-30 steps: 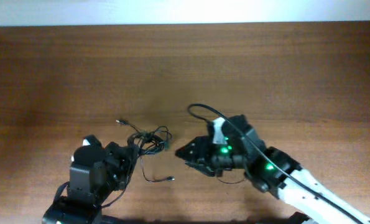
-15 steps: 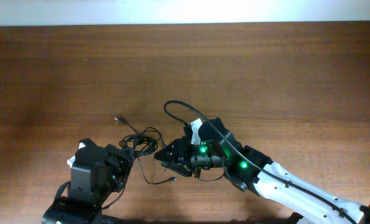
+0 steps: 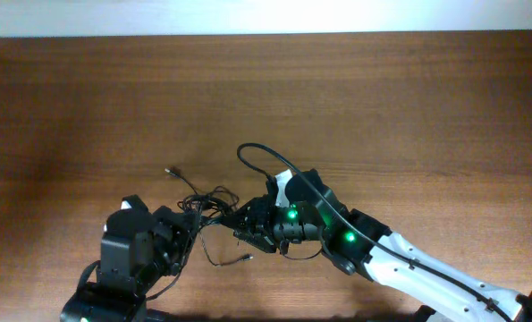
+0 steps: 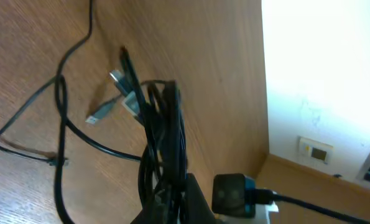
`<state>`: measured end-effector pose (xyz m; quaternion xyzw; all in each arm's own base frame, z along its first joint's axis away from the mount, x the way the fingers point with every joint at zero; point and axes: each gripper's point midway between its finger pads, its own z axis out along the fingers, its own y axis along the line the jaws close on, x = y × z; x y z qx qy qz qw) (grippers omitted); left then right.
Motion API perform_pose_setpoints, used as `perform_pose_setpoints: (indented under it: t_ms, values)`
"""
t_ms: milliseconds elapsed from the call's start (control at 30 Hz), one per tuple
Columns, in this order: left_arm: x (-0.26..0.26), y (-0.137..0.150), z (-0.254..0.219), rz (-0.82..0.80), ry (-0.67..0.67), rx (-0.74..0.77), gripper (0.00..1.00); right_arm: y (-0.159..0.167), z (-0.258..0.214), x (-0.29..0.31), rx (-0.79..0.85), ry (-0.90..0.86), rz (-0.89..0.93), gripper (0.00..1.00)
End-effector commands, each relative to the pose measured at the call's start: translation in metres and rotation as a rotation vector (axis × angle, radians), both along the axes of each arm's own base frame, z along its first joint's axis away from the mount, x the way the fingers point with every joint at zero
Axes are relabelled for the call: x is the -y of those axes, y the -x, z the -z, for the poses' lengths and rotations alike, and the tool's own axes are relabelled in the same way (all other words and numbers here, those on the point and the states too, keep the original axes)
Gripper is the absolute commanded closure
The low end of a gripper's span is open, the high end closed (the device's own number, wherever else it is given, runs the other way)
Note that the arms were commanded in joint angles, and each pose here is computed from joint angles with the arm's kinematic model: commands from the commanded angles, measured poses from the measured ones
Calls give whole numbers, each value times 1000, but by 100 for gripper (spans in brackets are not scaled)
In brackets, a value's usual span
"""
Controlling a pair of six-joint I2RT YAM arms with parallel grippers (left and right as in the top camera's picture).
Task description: Untangle cables
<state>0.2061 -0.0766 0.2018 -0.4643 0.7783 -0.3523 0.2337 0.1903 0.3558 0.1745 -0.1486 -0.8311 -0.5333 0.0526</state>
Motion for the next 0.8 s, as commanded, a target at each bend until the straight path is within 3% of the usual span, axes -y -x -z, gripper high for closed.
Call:
perform_pose_setpoints:
  t_ms: [0,267,400,500,533,667,733,767]
  values:
    - [13,3,-9,70,45,21,100,-3,5,-4,-49,6,29,58]
    - [20,4,-13,100,81,26,100,-14,4,-4,-220,-15,179,58]
    - [25,1,-20,111,110,51,100,-12,-2,-18,-128,-25,231,67]
    - [31,2,-24,141,135,60,100,-11,-6,-24,-85,-36,258,96]
    - [32,3,-24,146,139,60,100,-15,-8,-23,-34,-34,258,96]
    - [31,3,-23,204,64,97,99,-27,1,-14,474,132,89,96]
    - [28,5,-19,255,-19,123,67,-30,18,-2,508,226,59,96]
    - [23,5,-14,279,-93,134,39,-35,34,14,465,302,69,96]
